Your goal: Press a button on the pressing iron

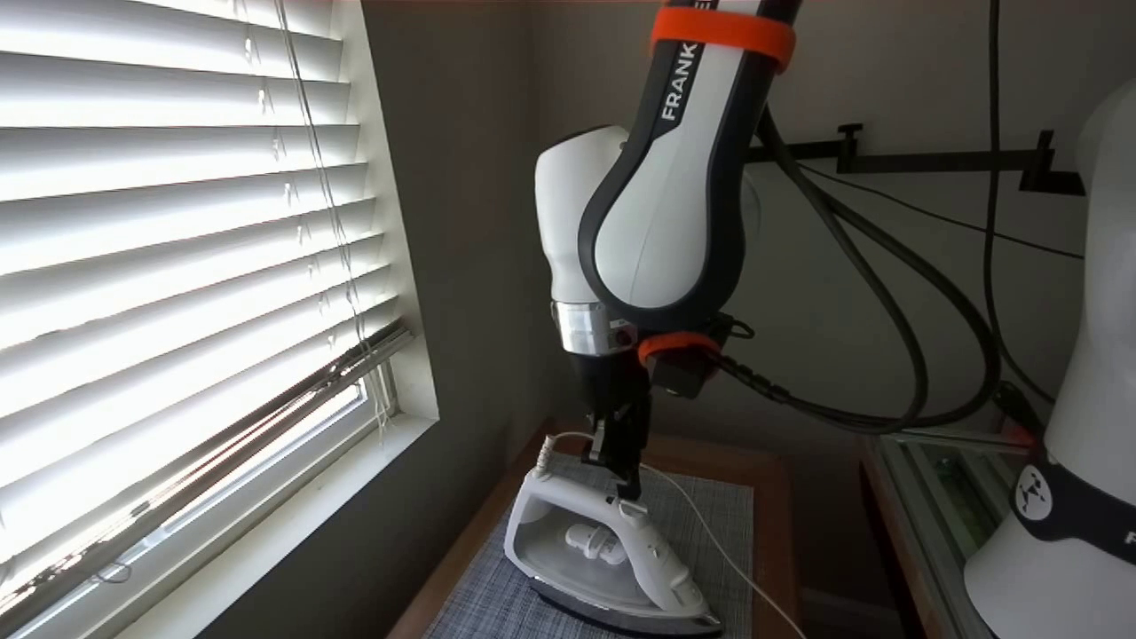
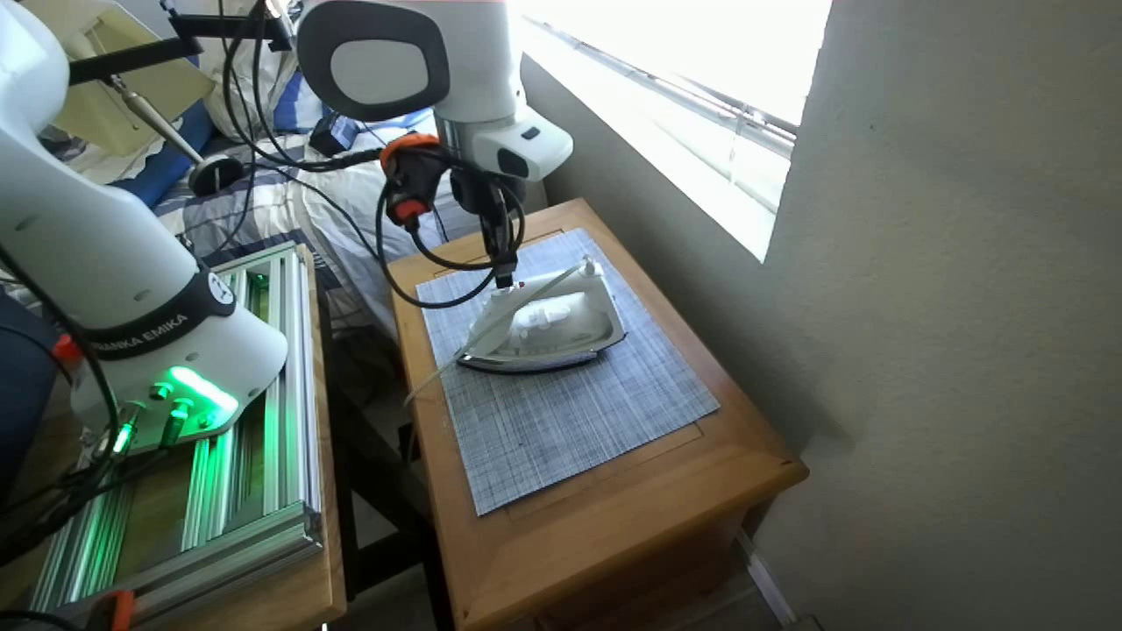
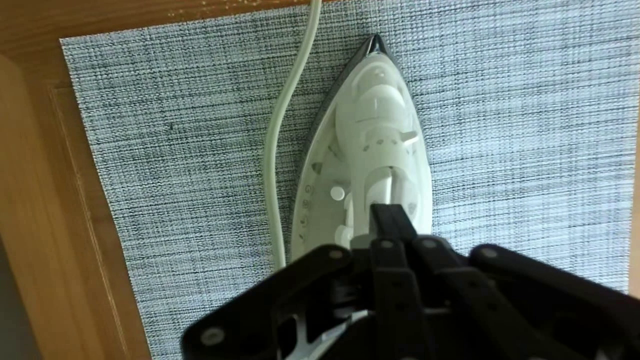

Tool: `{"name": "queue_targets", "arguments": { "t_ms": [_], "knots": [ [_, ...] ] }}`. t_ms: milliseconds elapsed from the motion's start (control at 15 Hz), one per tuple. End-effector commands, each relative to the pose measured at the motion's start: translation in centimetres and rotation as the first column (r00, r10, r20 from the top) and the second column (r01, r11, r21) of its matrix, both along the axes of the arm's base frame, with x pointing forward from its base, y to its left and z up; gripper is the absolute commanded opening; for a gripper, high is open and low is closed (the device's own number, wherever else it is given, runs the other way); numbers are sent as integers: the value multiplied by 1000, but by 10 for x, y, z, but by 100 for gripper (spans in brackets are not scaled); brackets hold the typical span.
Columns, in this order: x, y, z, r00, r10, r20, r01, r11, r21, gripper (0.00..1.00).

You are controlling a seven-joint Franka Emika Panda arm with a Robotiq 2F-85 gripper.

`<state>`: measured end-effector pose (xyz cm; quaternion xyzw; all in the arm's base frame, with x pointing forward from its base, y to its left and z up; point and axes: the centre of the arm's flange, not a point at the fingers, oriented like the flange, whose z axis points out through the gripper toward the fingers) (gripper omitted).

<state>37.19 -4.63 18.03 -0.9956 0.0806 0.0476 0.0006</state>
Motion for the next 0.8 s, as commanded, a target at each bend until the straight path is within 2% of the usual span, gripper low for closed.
{"name": "queue_targets", "arguments": {
  "t_ms": [0,733],
  "knots": [
    [-34,-7,-2,1000,13,-1,-13,1000,18,0],
    [-40,-4,-9,1000,-1,-12,1,999,34,0]
  ]
}}
